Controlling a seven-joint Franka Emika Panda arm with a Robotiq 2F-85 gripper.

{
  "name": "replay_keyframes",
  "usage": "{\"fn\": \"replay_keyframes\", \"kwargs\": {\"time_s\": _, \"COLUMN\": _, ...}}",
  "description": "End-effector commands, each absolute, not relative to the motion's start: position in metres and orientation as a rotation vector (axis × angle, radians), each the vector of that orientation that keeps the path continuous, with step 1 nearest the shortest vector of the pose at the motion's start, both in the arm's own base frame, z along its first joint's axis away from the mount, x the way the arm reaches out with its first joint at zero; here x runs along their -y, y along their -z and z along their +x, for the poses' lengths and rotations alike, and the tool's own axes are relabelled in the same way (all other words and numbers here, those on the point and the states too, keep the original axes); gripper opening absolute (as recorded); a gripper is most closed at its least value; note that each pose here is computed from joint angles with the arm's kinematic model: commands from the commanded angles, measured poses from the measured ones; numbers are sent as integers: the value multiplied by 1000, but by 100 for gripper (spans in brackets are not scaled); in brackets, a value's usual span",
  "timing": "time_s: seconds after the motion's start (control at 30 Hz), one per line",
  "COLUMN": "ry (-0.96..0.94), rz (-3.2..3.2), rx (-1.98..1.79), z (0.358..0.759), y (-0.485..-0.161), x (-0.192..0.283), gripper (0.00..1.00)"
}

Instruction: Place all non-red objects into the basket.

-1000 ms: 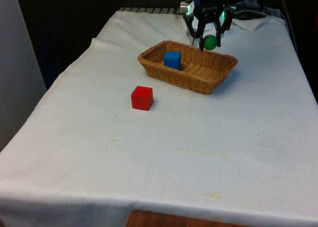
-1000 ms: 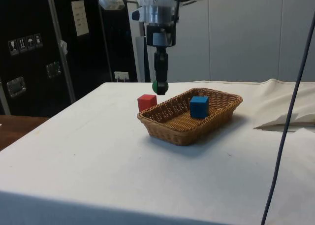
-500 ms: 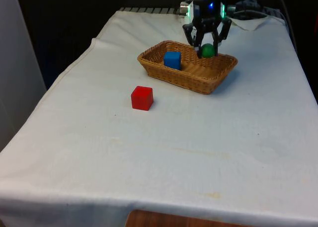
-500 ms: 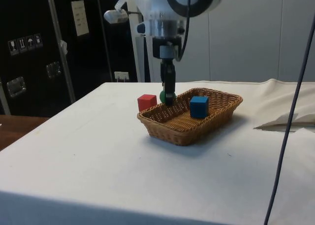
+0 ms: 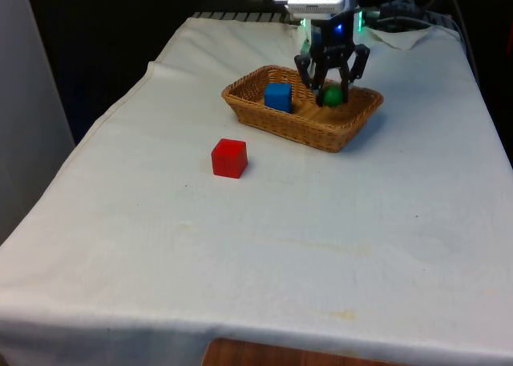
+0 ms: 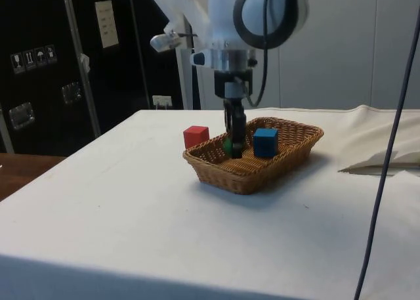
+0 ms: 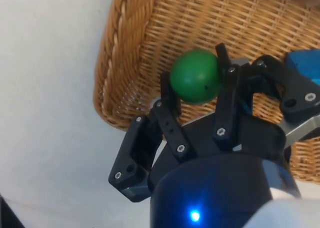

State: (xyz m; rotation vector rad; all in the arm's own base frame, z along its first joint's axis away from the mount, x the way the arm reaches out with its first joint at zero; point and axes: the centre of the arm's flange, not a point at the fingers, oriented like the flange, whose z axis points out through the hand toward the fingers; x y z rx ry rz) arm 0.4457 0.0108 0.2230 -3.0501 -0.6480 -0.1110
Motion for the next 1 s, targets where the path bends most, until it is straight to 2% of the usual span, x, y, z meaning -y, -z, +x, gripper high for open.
{"fn": "replay_keyframes", "kwargs": {"time_s": 0.0, "ry": 125, "rz": -3054, "rx": 658, "z": 442, "y": -217, "x": -11, "gripper": 0}}
{"fn": "replay_keyframes", "kwargs": {"time_s": 0.2, "ry": 129, "rz": -3059, "rx": 671, "z": 436, "y": -199, "x": -11, "gripper": 0}}
{"fn": "replay_keyframes", "kwargs": {"time_s": 0.5, "ry": 132, "rz": -3063, "rx": 670, "z": 437, "y": -195, "x": -11, "gripper": 0}}
{"fn": "replay_keyframes", "kwargs": {"time_s": 0.6, "ry": 129, "rz": -3063, "rx": 670, "z": 437, "y": -195, "x": -11, "gripper": 25}}
{"fn": "replay_keyframes", "kwargs": {"time_s": 0.83, "ry": 127, "rz": -3063, "rx": 668, "z": 437, "y": -196, "x": -10, "gripper": 93}}
{"fn": "replay_keyframes", "kwargs": {"time_s": 0.87, "ry": 127, "rz": -3063, "rx": 668, "z": 437, "y": -196, "x": -10, "gripper": 99}}
{"fn": "replay_keyframes", "kwargs": {"time_s": 0.97, "ry": 125, "rz": -3063, "rx": 668, "z": 437, "y": -196, "x": -10, "gripper": 100}}
